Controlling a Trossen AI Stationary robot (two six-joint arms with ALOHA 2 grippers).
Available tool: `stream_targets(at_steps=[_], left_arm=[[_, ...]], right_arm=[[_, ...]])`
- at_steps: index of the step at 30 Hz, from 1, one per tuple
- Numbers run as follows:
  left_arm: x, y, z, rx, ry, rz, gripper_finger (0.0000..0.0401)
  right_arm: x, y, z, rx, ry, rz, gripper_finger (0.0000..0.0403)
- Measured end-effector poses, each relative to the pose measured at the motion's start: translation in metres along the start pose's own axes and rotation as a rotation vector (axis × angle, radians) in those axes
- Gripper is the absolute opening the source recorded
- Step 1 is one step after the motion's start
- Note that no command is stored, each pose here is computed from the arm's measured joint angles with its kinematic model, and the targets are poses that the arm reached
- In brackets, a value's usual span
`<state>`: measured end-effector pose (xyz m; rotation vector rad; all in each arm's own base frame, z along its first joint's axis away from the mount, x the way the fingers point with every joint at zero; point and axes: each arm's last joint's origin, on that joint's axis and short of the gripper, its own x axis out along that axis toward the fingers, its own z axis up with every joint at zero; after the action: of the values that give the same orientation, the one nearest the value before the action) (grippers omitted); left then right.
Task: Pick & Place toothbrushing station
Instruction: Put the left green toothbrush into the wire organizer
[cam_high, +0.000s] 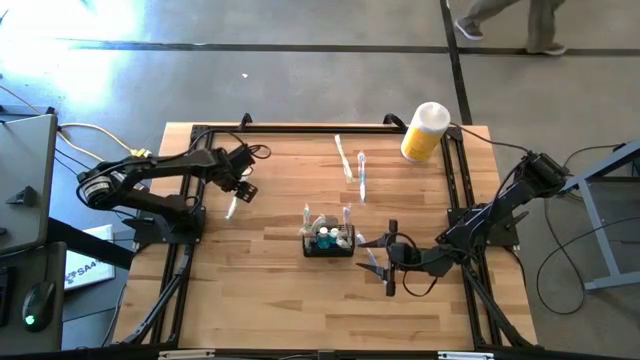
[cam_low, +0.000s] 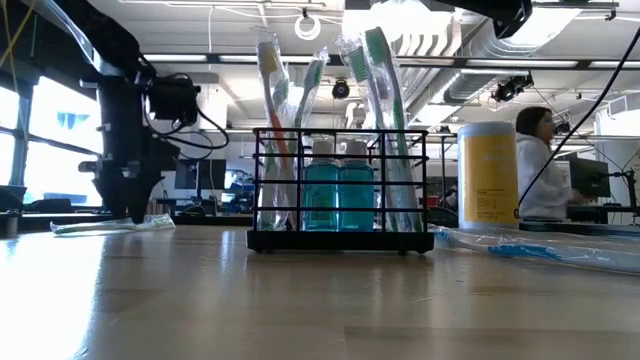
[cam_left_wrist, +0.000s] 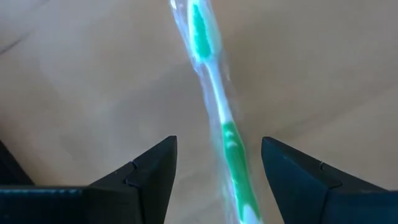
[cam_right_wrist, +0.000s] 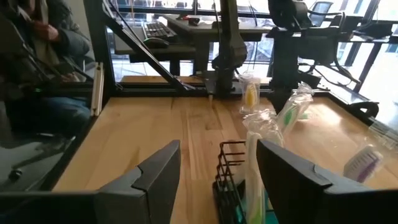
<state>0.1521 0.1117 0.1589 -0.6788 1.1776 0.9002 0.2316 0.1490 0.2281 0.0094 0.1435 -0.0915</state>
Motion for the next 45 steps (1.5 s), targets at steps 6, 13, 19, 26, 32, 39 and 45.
stream_targets(at_steps=[6,13,19,26,32,39,45], left_arm=[[0.014,0.002,-0.009,-0.028,-0.017,-0.030,0.0225],[0.029,0.008,-0.027,-0.031,0.004,0.010,0.0220],[0.032,0.010,-0.030,-0.059,0.006,0.023,0.0151],[0.033,0.008,-0.026,-0.060,-0.036,0.003,0.0021],[0.022,0.005,-0.016,-0.064,-0.081,-0.009,0.0021],[-0.018,-0.010,-0.010,-0.001,-0.134,-0.063,0.0002],[-0.080,-0.030,-0.022,0.068,-0.253,-0.104,0.0002]], right_arm=[[0.000,0.000,0.000,0.034,0.002,0.016,0.0203],[0.000,0.001,-0.001,0.030,0.008,0.024,0.0203],[0.001,-0.001,-0.003,0.009,0.030,0.014,0.0203],[0.001,-0.002,-0.006,-0.013,0.054,0.010,0.0203],[0.001,-0.002,-0.009,-0.060,0.080,0.007,0.0203],[0.001,-0.003,-0.012,-0.040,0.107,0.003,0.0203],[0.000,-0.002,-0.015,-0.036,0.134,0.029,0.0203]])
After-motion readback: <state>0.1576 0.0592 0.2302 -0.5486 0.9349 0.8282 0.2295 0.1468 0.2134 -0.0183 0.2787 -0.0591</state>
